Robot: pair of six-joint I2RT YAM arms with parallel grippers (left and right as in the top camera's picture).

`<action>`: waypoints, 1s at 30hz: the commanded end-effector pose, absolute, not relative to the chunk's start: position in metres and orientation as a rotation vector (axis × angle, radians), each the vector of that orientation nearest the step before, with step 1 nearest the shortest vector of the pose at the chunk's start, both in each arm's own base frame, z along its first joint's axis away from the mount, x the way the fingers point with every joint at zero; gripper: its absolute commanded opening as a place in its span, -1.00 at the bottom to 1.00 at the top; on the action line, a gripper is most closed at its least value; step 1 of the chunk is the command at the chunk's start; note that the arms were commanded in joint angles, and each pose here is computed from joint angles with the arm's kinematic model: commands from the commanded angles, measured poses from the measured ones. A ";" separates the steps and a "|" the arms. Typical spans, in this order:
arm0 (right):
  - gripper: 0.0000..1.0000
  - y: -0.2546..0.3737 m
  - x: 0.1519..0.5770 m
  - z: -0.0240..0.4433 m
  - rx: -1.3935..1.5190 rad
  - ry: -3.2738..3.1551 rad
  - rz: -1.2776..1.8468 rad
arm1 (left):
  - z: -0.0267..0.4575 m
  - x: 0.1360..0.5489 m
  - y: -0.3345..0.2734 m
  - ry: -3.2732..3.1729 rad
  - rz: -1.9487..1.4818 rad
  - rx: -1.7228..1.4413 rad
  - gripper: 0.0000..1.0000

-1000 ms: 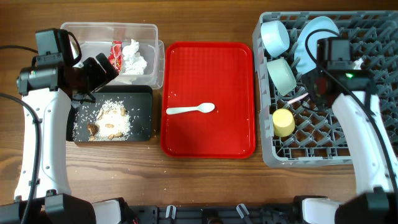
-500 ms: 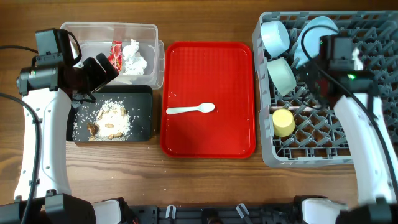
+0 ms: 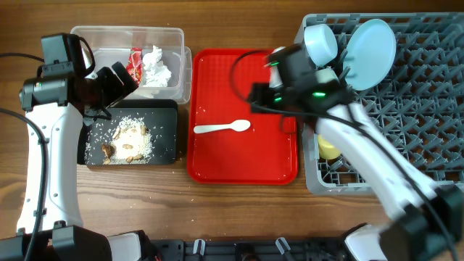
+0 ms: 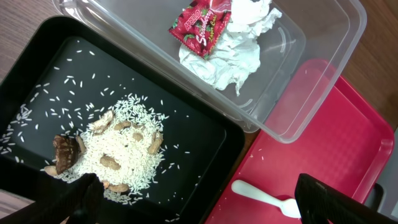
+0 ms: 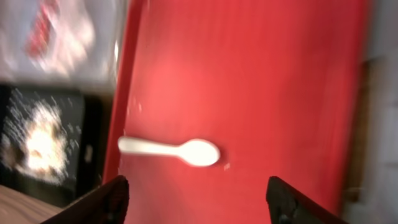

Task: Sort waste into correct bins and load items into the dishwasher rack
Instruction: 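Reach the right gripper to the white spoon and grasp it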

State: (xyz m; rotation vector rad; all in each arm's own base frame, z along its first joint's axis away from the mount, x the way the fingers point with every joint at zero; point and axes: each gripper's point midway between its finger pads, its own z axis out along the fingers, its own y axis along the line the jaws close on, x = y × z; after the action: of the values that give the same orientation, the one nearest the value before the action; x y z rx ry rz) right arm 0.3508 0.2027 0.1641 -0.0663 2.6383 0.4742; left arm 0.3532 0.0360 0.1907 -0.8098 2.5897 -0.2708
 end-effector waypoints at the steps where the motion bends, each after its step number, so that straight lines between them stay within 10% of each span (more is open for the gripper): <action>1: 0.33 0.226 0.346 0.108 0.000 2.793 0.479 | 0.198 0.356 0.036 2.571 -0.286 -0.798 1.00; 30: 0.10 0.277 0.365 0.043 -1.264 2.368 0.189 | 0.198 0.356 0.036 2.572 -0.286 -0.798 1.00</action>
State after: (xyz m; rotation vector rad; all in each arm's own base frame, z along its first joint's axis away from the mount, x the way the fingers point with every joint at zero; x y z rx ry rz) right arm 0.3583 0.2811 0.0474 -1.1320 2.4459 0.2652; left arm 0.3531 0.0360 0.1906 -0.8100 2.5900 -0.2707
